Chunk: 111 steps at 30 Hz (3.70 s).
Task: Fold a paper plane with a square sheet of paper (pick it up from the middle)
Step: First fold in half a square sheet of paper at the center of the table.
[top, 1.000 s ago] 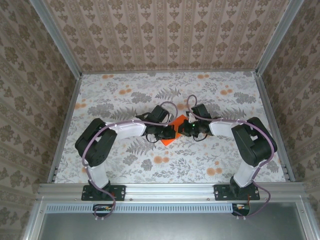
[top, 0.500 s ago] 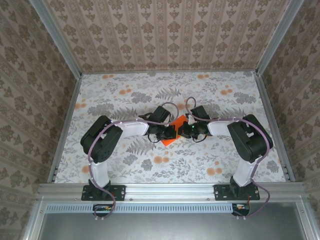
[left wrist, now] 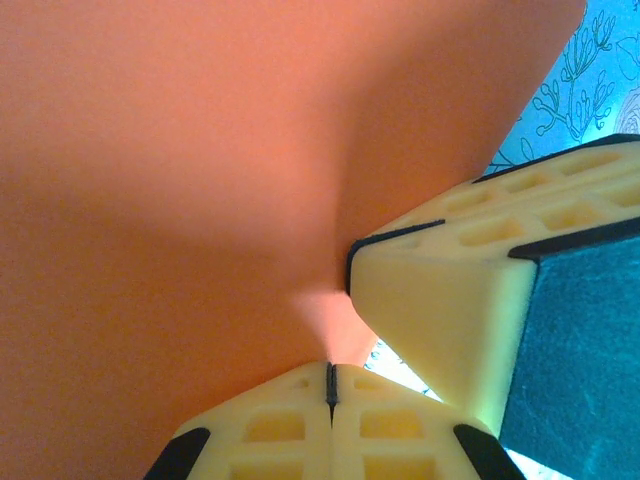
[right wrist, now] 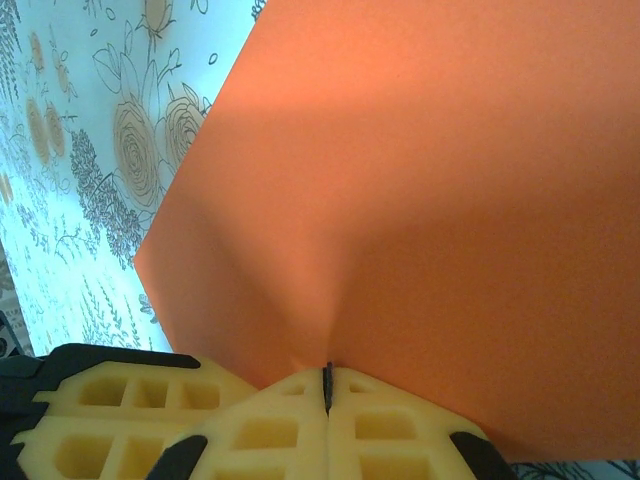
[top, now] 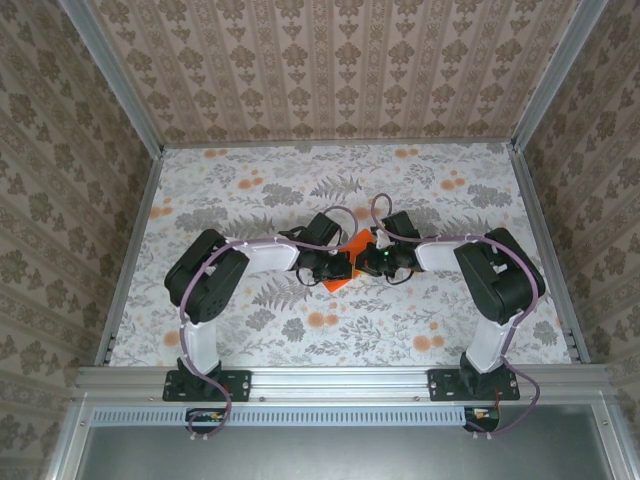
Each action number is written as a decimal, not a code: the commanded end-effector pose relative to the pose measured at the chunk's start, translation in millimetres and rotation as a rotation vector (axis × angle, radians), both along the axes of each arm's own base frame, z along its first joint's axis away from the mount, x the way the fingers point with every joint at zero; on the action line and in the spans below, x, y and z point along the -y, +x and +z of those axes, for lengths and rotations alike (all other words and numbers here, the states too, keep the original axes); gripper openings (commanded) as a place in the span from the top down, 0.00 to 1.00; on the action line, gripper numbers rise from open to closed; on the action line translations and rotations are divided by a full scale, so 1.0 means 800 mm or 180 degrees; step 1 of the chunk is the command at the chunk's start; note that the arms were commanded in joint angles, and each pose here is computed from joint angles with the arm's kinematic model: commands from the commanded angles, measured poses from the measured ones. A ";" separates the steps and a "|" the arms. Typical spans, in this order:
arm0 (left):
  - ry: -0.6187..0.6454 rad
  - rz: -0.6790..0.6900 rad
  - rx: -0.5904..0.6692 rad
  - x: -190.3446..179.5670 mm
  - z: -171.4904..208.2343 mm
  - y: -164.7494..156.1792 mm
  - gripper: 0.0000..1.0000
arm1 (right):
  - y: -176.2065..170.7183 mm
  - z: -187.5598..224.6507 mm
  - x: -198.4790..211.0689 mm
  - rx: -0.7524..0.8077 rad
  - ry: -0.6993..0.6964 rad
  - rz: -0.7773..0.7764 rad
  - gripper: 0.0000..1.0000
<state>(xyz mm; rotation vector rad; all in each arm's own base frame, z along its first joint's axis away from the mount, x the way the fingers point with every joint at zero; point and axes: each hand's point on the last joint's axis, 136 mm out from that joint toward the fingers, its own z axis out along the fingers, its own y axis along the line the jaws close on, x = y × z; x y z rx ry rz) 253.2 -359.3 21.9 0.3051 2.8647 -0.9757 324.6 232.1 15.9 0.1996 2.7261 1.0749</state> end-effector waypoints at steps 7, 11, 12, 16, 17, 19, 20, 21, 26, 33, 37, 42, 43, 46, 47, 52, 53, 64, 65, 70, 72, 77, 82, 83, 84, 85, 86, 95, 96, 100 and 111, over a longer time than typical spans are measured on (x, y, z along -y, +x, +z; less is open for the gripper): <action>0.0442 0.0122 -0.0277 -0.038 -0.040 -0.018 1.00 | 0.015 -0.021 0.051 -0.0093 -0.0110 -0.0216 1.00; 0.0434 0.0120 -0.0307 -0.039 -0.042 -0.020 1.00 | 0.031 -0.028 0.092 -0.0174 -0.0281 -0.0479 1.00; 0.0415 0.0109 -0.0300 -0.038 -0.041 -0.019 1.00 | 0.033 -0.029 0.099 -0.0197 -0.0302 -0.0527 1.00; 0.0370 0.0066 -0.0294 -0.035 -0.039 -0.019 1.00 | 0.046 -0.033 0.130 -0.0284 -0.0436 -0.0743 1.00; 0.0360 0.0057 -0.0287 -0.034 -0.038 -0.019 1.00 | 0.050 -0.032 0.138 -0.0293 -0.0463 -0.0810 1.00; 0.0356 0.0041 -0.0296 -0.034 -0.038 -0.021 1.00 | 0.058 -0.027 0.151 -0.0258 -0.0479 -0.0916 1.00; 0.0356 0.0037 -0.0298 -0.034 -0.038 -0.021 1.00 | 0.061 -0.024 0.157 -0.0233 -0.0487 -0.0957 1.00; 0.0351 0.0031 -0.0296 -0.034 -0.038 -0.021 1.00 | 0.065 -0.018 0.160 -0.0195 -0.0478 -0.0972 1.00; 0.0305 -0.0025 -0.0243 -0.030 -0.033 -0.016 1.00 | 0.075 0.038 0.151 0.0256 -0.0269 -0.0902 1.00; 0.0215 -0.0131 -0.0132 -0.020 -0.017 -0.008 1.00 | 0.046 0.060 0.095 0.0320 0.0005 -0.0537 1.00; 0.0146 -0.0153 -0.0084 -0.013 -0.010 -0.003 1.00 | 0.032 0.044 0.050 0.0142 0.0224 -0.0337 1.00; 0.0053 -0.0166 -0.0067 -0.006 -0.002 -0.001 1.00 | 0.016 0.020 0.013 -0.0074 0.0312 -0.0140 1.00; 0.0011 -0.0181 -0.0060 -0.003 0.001 -0.001 1.00 | 0.013 0.014 0.012 -0.0119 0.0297 -0.0134 1.00; -0.0199 -0.0285 0.0021 0.013 0.018 -0.003 1.00 | 0.006 -0.004 0.016 -0.0229 0.0214 -0.0151 1.00; -0.0254 -0.0300 0.0047 0.017 0.023 -0.003 1.00 | 0.003 -0.010 0.018 -0.0269 0.0162 -0.0156 1.00; -0.0328 -0.0297 0.0081 0.026 0.027 0.003 0.95 | -0.003 -0.029 0.028 -0.0383 -0.0004 -0.0212 1.00; -0.0324 -0.0287 0.0064 0.027 0.025 0.004 0.94 | -0.004 -0.031 0.029 -0.0400 -0.0025 -0.0220 1.00; -0.0135 -0.0192 -0.0100 0.006 -0.007 -0.006 0.94 | -0.008 -0.039 0.035 -0.0470 -0.0131 -0.0236 1.00; -0.0117 -0.0193 -0.0122 0.003 -0.009 -0.010 0.95 | -0.008 -0.039 0.035 -0.0466 -0.0137 -0.0240 1.00; -0.0064 -0.0208 -0.0167 -0.010 -0.015 -0.022 0.97 | -0.009 -0.042 0.039 -0.0498 -0.0215 -0.0242 1.00; -0.0036 -0.0230 -0.0181 -0.016 -0.016 -0.027 0.97 | -0.009 -0.044 0.040 -0.0513 -0.0246 -0.0244 1.00; -0.0020 -0.0288 -0.0211 -0.030 -0.015 -0.043 0.98 | -0.011 -0.048 0.043 -0.0561 -0.0307 -0.0254 1.00; -0.0016 -0.0318 -0.0281 -0.044 -0.016 -0.061 0.98 | -0.011 -0.051 0.044 -0.0577 -0.0328 -0.0258 1.00; 0.0008 -0.0313 -0.0291 -0.049 -0.019 -0.065 0.98 | -0.011 -0.051 0.045 -0.0584 -0.0329 -0.0263 1.00; 0.0033 -0.0305 -0.0310 -0.053 -0.021 -0.069 0.98 | -0.011 -0.051 0.044 -0.0585 -0.0333 -0.0255 1.00; 0.0062 -0.0297 -0.0339 -0.059 -0.025 -0.073 0.98 | -0.011 -0.050 0.044 -0.0579 -0.0334 -0.0255 1.00; 0.0078 -0.0285 -0.0354 -0.064 -0.027 -0.077 0.98 | -0.011 -0.050 0.044 -0.0582 -0.0333 -0.0249 1.00; -0.0209 -0.0182 -0.0124 -0.070 0.014 -0.056 0.95 | 0.002 -0.027 0.037 -0.0388 -0.0267 -0.0119 1.00; -0.0275 -0.0168 -0.0062 -0.066 0.025 -0.049 0.93 | 0.005 -0.021 0.036 -0.0343 -0.0255 -0.0099 1.00; -0.0522 -0.0130 0.0206 -0.046 0.064 -0.024 0.92 | 0.015 -0.002 0.030 -0.0202 -0.0236 -0.0024 1.00; -0.0233 -0.0223 0.0077 -0.014 0.027 -0.005 1.00 | 0.009 -0.027 0.034 -0.0379 -0.0327 -0.0023 1.00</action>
